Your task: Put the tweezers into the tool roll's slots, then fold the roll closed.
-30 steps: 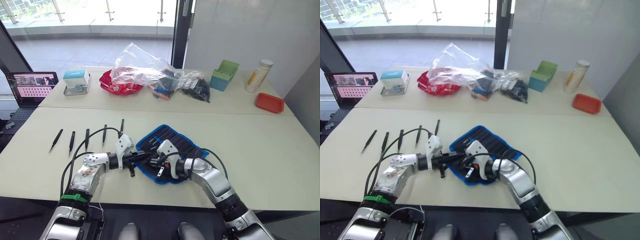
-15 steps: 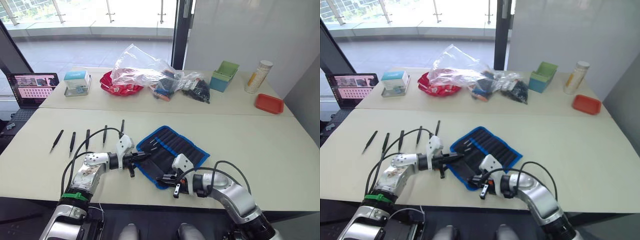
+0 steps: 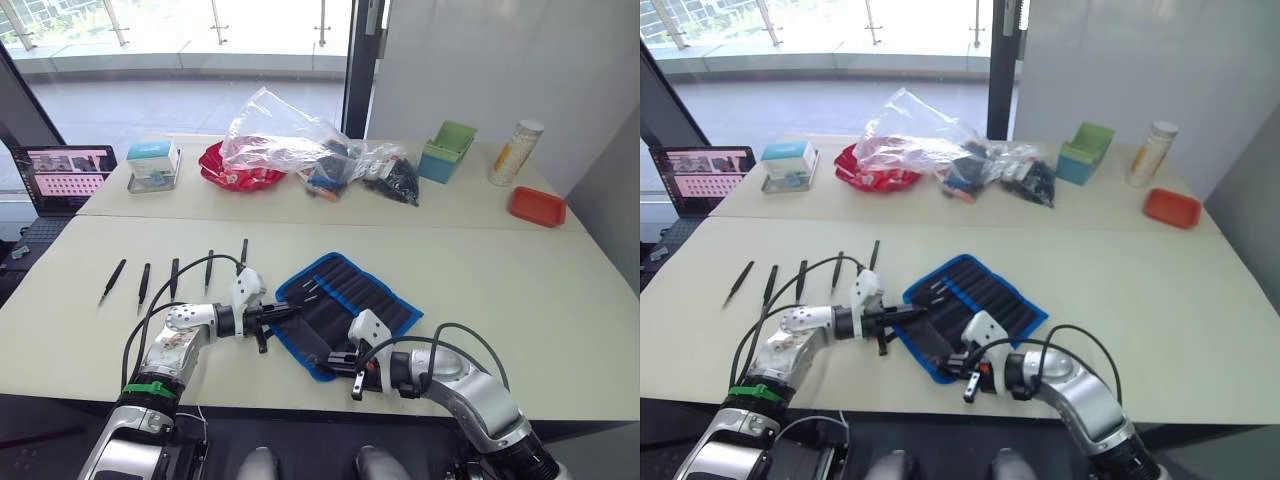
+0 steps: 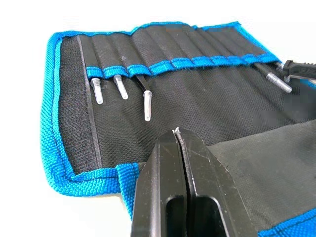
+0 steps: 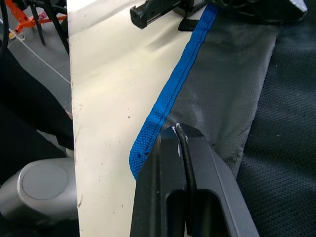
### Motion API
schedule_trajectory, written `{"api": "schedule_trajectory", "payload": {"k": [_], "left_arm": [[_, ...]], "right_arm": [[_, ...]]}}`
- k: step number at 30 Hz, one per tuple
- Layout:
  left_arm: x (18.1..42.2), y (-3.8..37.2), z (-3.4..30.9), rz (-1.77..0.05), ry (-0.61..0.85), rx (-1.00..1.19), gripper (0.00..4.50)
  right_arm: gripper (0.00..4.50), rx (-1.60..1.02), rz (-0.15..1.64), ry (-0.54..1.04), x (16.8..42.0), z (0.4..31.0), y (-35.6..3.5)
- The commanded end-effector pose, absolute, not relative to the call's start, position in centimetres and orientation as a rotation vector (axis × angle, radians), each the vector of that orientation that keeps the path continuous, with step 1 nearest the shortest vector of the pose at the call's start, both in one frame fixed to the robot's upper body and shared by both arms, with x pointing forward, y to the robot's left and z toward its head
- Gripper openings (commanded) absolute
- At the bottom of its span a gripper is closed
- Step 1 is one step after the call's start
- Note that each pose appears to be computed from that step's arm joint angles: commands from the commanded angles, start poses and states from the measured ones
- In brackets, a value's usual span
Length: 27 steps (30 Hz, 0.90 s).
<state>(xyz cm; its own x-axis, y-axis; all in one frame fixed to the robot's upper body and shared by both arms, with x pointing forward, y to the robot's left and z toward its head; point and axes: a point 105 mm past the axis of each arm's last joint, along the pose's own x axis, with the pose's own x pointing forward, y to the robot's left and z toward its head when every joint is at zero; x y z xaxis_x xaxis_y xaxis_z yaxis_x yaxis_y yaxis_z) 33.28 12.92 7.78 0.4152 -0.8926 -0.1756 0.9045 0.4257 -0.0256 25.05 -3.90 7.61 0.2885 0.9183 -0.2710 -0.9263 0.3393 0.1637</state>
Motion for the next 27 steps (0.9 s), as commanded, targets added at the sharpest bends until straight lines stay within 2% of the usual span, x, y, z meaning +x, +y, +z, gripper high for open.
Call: {"api": "schedule_trajectory", "payload": {"k": [1,6,9,13,17,20,23,26,27], "left_arm": [[33.2,12.6,11.2,-1.154,0.06,0.04,0.03],[31.9,12.3,15.0,-1.198,-0.013,-0.058,0.03],[32.4,15.6,16.3,-1.058,-0.038,-0.063,0.03],[32.3,21.7,16.2,-0.832,-0.018,-0.04,0.03],[31.1,26.3,15.4,-0.659,0.007,0.014,0.0],[30.1,31.2,14.6,-0.45,0.018,-0.01,0.84],[27.3,36.0,13.8,-0.277,0.043,-0.014,1.77],[24.7,38.2,13.2,-0.2,0.072,-0.023,2.82],[23.9,38.6,12.9,-0.18,0.087,-0.025,3.16]], "right_arm": [[0.0,0.016,1.279,0.189,25.2,11.8,-3.5],[0.0,0.075,1.257,0.084,25.8,15.1,-3.5],[0.0,0.054,1.163,0.013,26.8,16.7,-5.2],[0.0,-0.035,0.97,-0.007,28.3,16.6,-9.5],[1.2,-0.109,0.82,0.007,28.8,15.1,-13.6],[2.21,-0.074,0.708,0.002,28.4,14.5,-16.9],[3.2,-0.047,0.541,0.012,27.6,13.3,-21.6],[4.27,-0.033,0.459,0.023,26.3,12.5,-24.2],[4.5,-0.032,0.434,0.032,25.9,12.1,-25.0]]}}
